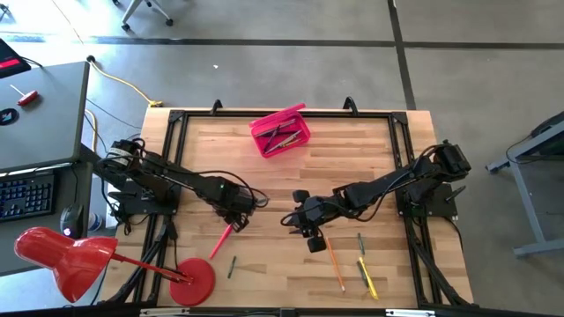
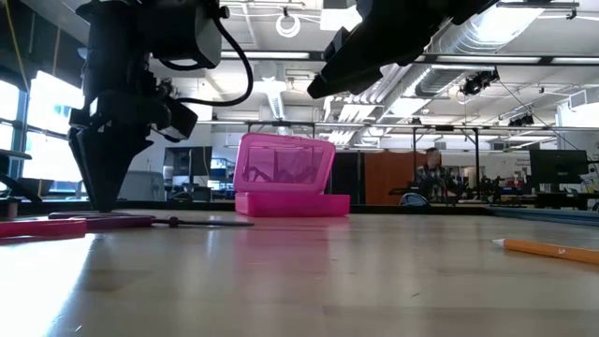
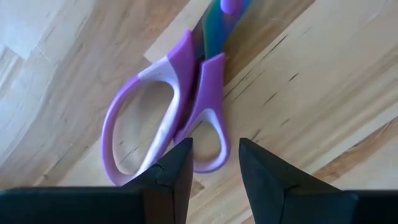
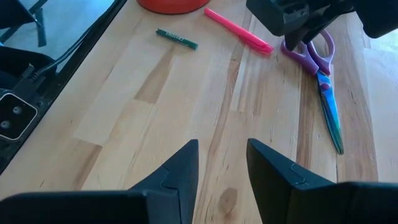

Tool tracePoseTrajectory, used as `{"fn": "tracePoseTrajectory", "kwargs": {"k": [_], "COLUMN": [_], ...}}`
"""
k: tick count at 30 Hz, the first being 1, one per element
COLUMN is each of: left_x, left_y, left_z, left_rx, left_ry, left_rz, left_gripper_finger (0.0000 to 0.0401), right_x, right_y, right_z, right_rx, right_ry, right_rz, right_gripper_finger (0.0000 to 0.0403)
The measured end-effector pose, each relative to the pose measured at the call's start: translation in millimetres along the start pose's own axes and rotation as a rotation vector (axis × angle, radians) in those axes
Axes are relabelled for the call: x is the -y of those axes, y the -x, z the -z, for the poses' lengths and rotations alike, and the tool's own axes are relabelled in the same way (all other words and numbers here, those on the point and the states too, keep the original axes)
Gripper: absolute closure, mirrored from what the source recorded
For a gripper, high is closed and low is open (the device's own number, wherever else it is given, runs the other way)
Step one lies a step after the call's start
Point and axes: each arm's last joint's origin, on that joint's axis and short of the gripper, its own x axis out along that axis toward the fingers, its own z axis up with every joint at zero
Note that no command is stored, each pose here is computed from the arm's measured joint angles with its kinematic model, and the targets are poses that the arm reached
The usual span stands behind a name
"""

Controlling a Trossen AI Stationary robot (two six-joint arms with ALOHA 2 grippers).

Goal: Pick & place school supplies into a supply box
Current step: Put the violet scissors into the pink supply box

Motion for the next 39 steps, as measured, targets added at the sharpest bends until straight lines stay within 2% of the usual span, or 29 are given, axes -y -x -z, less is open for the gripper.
{"fn": "tracePoseTrajectory", "kwargs": {"k": [8, 15, 20, 24, 30, 34, 36, 39], "left_x": [1, -2, -3, -3, -1, 9, 19, 30], "left_y": [0, -24, -30, -30, -30, -17, -4, 22], "left_z": [0, 7, 6, 5, 4, -2, -11, -31], "left_rx": [0.014, -0.050, -0.039, -0.024, -0.017, -0.003, 0.084, 0.236], "left_ry": [0.019, 0.040, 0.044, 0.038, 0.040, 0.043, 0.031, 0.045], "left_rz": [0.006, -0.016, -0.042, -0.042, -0.031, -0.042, -0.028, 0.003], "left_gripper_finger": [0.0238, 0.0238, 0.0243, 0.0279, 0.0381, 0.0371, 0.0368, 0.0387], "right_x": [0, 0, 0, 0, 0, 0, 0, 0], "right_y": [0, 0, 0, 0, 0, 0, 0, 0], "right_z": [0, 0, 1, 1, 1, 0, 0, 0], "right_rx": [0.000, -0.003, -0.007, -0.010, -0.008, -0.004, -0.001, 0.001], "right_ry": [0.000, 0.000, 0.000, 0.000, 0.003, 0.003, 0.003, 0.005], "right_rz": [0.000, 0.000, 0.000, 0.001, 0.001, 0.000, 0.001, 0.001], "right_gripper_finger": [0.0289, 0.0289, 0.0289, 0.0289, 0.0289, 0.0289, 0.0289, 0.0289]}}
